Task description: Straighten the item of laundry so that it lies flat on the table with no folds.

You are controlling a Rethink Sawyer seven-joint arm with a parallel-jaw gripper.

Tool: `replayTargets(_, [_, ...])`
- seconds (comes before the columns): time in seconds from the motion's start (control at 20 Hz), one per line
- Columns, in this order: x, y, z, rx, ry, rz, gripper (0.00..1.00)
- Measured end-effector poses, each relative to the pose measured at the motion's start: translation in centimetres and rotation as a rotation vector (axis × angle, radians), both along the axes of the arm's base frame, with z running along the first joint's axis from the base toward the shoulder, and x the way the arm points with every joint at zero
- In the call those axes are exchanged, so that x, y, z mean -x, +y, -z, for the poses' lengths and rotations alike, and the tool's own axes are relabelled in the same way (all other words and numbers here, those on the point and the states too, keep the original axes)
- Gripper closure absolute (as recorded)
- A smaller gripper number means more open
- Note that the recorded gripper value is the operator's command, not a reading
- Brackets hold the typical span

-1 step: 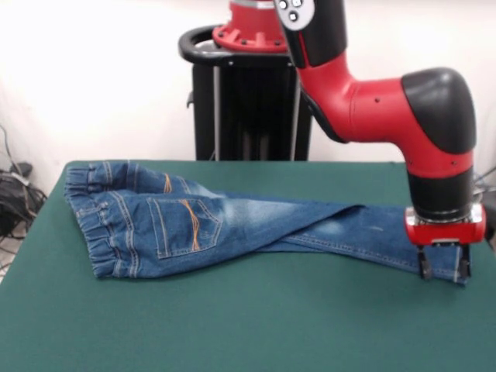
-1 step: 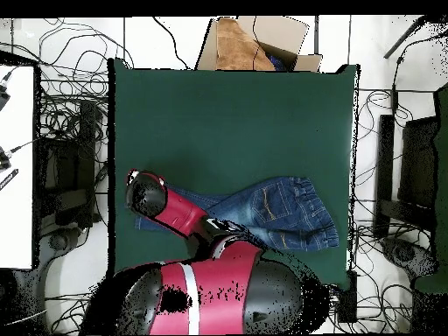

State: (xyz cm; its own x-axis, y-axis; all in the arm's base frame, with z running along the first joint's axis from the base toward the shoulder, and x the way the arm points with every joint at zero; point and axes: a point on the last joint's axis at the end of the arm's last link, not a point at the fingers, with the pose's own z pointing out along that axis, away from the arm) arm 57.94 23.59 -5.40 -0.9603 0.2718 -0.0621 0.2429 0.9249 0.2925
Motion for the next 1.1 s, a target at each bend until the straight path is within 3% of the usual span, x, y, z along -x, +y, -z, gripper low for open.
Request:
replayTargets(0.45, [0.0,0.4,0.0,0.02,-0.001,-0.01,0.0])
replayTargets(0.5, [-0.1,0.2,0.1,0.024,0.004,-0.009,1.0])
replayTargets(1.1, [-0.4,-0.8,0.5,0.021,0.046,-0.011,1.0])
